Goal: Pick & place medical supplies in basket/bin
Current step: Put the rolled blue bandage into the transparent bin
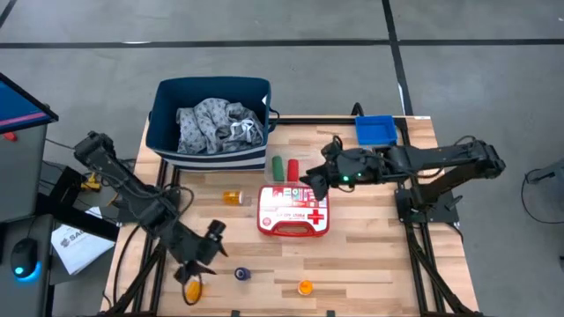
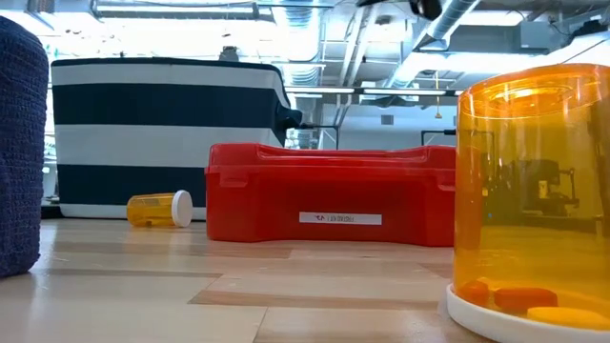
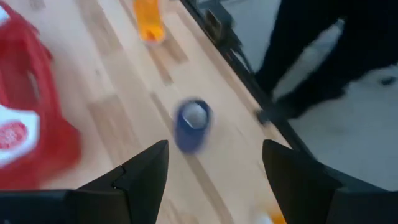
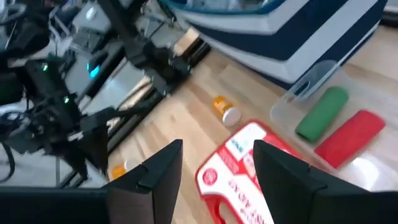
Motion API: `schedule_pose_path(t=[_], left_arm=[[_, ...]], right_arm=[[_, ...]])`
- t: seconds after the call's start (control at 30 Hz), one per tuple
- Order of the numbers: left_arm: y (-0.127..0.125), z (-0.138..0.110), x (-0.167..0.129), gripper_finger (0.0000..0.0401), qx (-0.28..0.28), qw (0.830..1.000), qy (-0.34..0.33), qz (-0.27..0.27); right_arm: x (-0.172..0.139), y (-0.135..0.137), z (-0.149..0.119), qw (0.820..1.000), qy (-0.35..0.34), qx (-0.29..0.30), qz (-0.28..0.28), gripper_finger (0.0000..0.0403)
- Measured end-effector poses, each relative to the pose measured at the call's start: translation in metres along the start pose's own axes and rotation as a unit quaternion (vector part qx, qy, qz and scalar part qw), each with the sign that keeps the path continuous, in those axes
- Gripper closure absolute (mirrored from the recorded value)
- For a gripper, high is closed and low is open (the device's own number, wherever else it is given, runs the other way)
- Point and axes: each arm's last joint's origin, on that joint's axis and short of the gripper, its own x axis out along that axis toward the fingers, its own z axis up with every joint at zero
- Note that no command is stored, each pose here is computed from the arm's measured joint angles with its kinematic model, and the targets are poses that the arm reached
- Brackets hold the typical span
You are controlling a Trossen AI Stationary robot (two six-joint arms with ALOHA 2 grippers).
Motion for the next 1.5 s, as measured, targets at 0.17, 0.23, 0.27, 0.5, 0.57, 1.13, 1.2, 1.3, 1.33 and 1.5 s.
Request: schedule_pose_path(t=[0.17,0.23,0.27,0.5,0.57,1.13,1.2,1.3,1.33,1.5], left_arm=[[-0.009,0.003,0.021,0.0151,0.051,0.999,-0.002,-0.009],[-0.013,0.004,0.028,0.0154,0.078,0.997,0.005,-0.013],[-0.015,0.004,0.032,0.0158,0.09,0.996,0.009,-0.012],[-0.011,-0.002,0.062,0.0214,0.098,0.993,0.058,0.007],[-0.011,-0.003,0.067,0.0226,0.098,0.993,0.064,0.009],[-0.011,-0.003,0.09,0.025,0.116,0.992,0.054,0.002],[-0.011,-0.004,0.092,0.0254,0.116,0.991,0.059,0.01],[-0.01,-0.005,0.094,0.0261,0.117,0.991,0.062,0.026],[-0.01,-0.005,0.094,0.0265,0.114,0.991,0.063,0.03],[-0.005,-0.005,0.095,0.0292,0.085,0.993,0.066,0.053]], right_arm=[[-0.007,0.005,-0.013,0.999,0.029,-0.02,0.001,0.0213],[-0.008,0.006,-0.017,0.999,0.038,-0.025,-0.001,0.0216],[-0.009,0.007,-0.018,0.999,0.038,-0.025,0.001,0.0217],[-0.01,0.009,-0.02,0.999,0.04,-0.03,0.005,0.0222],[-0.01,0.009,-0.02,0.999,0.04,-0.03,0.005,0.0222],[-0.009,0.009,-0.019,0.999,0.038,-0.038,0.003,0.0221],[-0.009,0.008,-0.018,0.999,0.036,-0.037,0.001,0.0221],[-0.009,0.008,-0.018,0.999,0.036,-0.037,0.001,0.0221],[-0.009,0.008,-0.018,0.999,0.036,-0.037,0.0,0.0221],[-0.009,0.007,-0.018,0.999,0.036,-0.037,0.0,0.0221]])
